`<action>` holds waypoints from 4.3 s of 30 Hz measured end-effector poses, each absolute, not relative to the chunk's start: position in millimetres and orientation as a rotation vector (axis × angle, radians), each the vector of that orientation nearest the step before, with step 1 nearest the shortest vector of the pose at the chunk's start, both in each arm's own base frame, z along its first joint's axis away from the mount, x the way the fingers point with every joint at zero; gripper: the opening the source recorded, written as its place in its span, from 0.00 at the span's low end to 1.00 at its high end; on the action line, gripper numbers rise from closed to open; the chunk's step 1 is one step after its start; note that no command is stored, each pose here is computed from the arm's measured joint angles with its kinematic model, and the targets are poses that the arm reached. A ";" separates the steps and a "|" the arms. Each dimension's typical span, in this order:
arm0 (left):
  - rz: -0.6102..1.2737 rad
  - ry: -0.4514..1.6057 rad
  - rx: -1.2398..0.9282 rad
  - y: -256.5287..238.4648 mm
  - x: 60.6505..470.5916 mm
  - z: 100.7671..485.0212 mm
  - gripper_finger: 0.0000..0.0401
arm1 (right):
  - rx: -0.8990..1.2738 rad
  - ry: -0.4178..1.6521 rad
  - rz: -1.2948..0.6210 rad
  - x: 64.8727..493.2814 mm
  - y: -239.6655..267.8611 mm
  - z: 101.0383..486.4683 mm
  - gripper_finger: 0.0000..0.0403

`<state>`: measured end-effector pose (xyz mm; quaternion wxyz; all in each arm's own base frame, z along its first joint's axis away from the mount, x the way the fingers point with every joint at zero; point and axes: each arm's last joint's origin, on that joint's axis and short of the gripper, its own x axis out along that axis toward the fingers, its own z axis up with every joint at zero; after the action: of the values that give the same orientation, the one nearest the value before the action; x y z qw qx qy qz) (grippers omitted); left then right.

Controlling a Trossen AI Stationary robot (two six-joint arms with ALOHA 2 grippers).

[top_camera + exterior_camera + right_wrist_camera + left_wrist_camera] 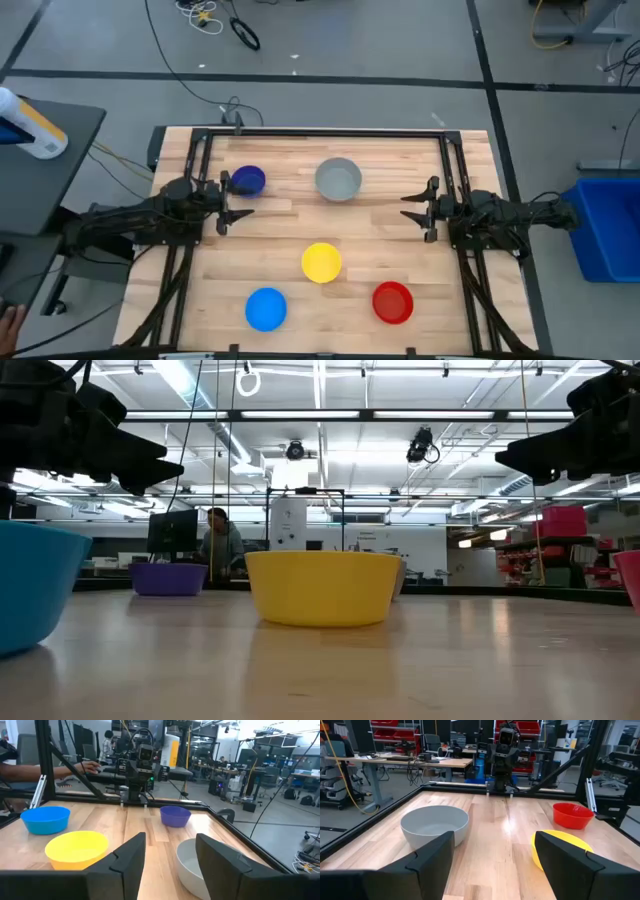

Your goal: Nest bowls inside each other

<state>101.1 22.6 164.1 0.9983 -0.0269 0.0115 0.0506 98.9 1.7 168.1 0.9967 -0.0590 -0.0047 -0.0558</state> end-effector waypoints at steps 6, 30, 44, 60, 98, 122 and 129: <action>0.101 0.023 -0.054 22.6 101.1 164.1 0.71 | -0.118 -0.010 -0.111 98.9 1.7 168.1 0.49; 0.101 0.023 -0.054 22.6 101.1 164.2 0.71 | -0.118 -0.010 -0.111 98.9 1.7 168.1 0.57; 0.102 0.023 -0.054 22.6 101.1 164.2 0.71 | -0.118 -0.010 -0.112 98.9 1.7 168.1 0.62; 0.102 0.023 -0.054 22.6 101.1 164.1 0.71 | -0.118 -0.009 -0.111 98.9 1.7 168.1 0.67; 0.204 0.038 -0.096 25.5 100.6 162.0 0.71 | 0.317 -0.102 -0.080 100.3 2.4 175.6 0.52; 0.194 0.103 -0.059 26.4 105.0 157.0 0.71 | 0.531 0.167 0.080 175.1 28.2 178.3 0.39; 0.159 0.101 -0.064 25.4 105.2 157.3 0.71 | 0.383 0.207 0.095 233.4 35.0 210.7 0.39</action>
<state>105.2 25.4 157.3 0.9951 -0.0318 0.0502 0.0792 233.4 35.0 210.7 0.9753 0.1897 0.1025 0.0471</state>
